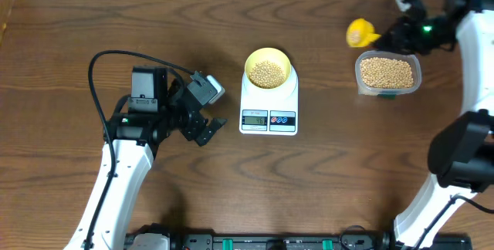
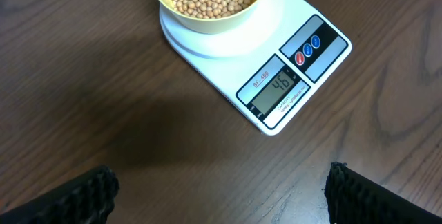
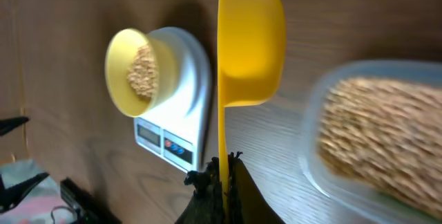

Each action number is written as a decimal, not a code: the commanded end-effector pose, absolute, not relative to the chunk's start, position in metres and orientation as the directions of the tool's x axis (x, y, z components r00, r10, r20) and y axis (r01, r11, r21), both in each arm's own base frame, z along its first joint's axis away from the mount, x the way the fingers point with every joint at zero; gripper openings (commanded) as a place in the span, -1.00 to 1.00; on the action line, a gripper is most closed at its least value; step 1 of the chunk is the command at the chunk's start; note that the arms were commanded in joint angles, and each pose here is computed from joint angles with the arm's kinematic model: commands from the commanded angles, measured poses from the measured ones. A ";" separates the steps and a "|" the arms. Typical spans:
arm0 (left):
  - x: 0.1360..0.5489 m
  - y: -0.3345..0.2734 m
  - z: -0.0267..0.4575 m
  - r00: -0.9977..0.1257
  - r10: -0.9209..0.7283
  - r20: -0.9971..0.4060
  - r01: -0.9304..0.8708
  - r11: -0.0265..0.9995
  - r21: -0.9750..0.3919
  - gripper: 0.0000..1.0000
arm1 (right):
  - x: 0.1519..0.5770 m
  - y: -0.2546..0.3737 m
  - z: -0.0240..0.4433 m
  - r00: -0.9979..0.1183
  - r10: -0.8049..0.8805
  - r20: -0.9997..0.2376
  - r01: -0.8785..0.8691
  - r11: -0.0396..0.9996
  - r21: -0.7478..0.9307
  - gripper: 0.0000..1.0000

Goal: Scoop item into bowl and weigh 50g on scale

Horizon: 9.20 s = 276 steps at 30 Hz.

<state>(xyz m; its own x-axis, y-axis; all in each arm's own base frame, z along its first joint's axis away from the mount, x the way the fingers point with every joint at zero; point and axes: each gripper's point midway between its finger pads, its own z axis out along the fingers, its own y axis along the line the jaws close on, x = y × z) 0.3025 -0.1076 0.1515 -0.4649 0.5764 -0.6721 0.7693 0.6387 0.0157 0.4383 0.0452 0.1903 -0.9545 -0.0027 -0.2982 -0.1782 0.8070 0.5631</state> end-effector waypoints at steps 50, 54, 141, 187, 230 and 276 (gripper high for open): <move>0.303 -0.106 0.150 -0.459 0.588 -0.666 0.774 0.633 0.026 0.95 | 0.403 0.233 0.177 -0.722 -0.583 -0.373 -0.652 0.753 0.086 -0.98; 0.303 -0.106 0.150 -0.459 0.588 -0.666 0.774 0.633 0.026 0.95 | 0.403 0.233 0.176 -0.700 -0.612 -0.367 -0.669 0.743 0.037 -0.98; 0.303 -0.106 0.150 -0.459 0.588 -0.666 0.774 0.633 0.026 0.95 | 0.396 0.231 0.179 -0.683 -0.617 -0.391 -0.713 0.679 0.174 -0.98; 0.303 -0.106 0.150 -0.459 0.588 -0.666 0.774 0.633 0.026 0.95 | 0.402 0.226 0.184 -0.684 -0.594 -0.422 -0.713 0.668 0.214 -0.98; 0.303 -0.106 0.150 -0.459 0.588 -0.666 0.774 0.633 0.026 0.95 | 0.405 0.213 0.194 -0.729 -0.514 -0.452 -0.675 0.649 0.351 -0.98; 0.303 -0.106 0.150 -0.459 0.588 -0.666 0.774 0.633 0.026 0.95 | 0.403 0.217 0.190 -0.702 -0.556 -0.445 -0.703 0.645 0.302 -0.98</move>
